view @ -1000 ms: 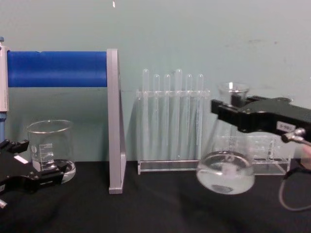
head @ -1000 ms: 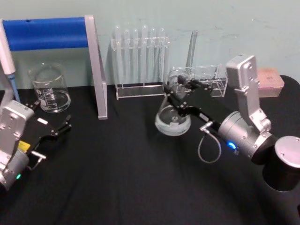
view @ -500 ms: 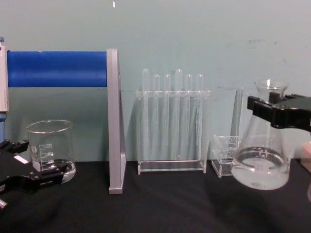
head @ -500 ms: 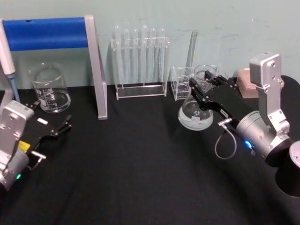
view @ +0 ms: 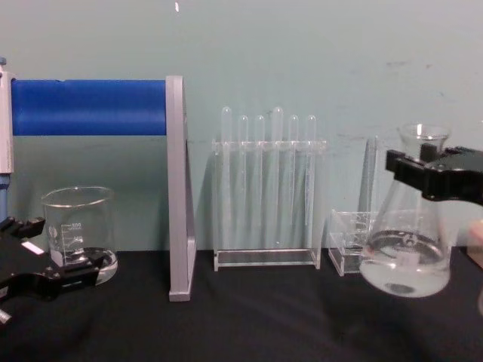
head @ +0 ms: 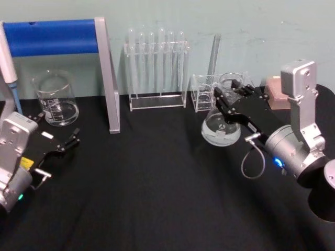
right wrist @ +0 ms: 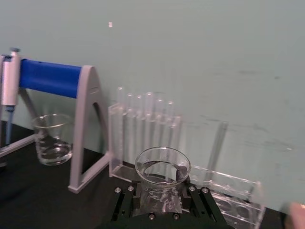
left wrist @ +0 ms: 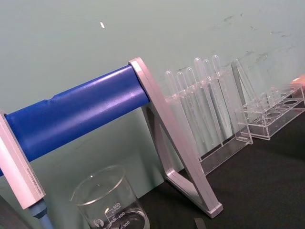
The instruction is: Grasp the erlenmeyer flask with one hand, shake it three times, then place it back.
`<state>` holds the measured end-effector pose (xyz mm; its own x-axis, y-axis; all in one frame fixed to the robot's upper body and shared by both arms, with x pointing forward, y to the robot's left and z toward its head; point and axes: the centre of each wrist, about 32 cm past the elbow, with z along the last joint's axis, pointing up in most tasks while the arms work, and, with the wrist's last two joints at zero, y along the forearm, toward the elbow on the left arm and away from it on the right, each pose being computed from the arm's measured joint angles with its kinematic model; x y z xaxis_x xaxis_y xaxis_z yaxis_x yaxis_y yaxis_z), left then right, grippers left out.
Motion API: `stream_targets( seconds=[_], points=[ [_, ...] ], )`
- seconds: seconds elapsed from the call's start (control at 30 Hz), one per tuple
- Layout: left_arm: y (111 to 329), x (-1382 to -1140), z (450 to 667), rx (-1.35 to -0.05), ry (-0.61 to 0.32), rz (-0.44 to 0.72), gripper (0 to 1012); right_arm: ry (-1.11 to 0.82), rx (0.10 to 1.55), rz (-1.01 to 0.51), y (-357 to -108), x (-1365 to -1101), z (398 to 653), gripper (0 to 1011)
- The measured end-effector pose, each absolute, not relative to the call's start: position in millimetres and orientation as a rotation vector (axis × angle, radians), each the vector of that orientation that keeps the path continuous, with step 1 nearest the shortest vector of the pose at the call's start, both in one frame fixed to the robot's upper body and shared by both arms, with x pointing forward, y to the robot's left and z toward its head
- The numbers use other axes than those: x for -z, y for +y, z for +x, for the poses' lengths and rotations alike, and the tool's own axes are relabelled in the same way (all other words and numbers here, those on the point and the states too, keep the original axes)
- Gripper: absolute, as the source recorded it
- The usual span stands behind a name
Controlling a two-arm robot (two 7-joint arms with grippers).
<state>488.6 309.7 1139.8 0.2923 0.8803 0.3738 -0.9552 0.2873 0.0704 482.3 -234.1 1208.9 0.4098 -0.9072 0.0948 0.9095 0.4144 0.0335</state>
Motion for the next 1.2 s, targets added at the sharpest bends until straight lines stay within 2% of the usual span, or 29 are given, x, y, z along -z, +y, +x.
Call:
stream_targets(
  seconds=[0.7,1.2],
  points=[
    [310,-1140,489,-1.248,-0.285,0.304,1001,-0.106,0.808,-0.053,-198,-1204,482,457],
    [310,-1140,489,-1.248,-0.285,0.305,1001,-0.117,0.645,-0.036,-188,-1204,480,457]
  ],
)
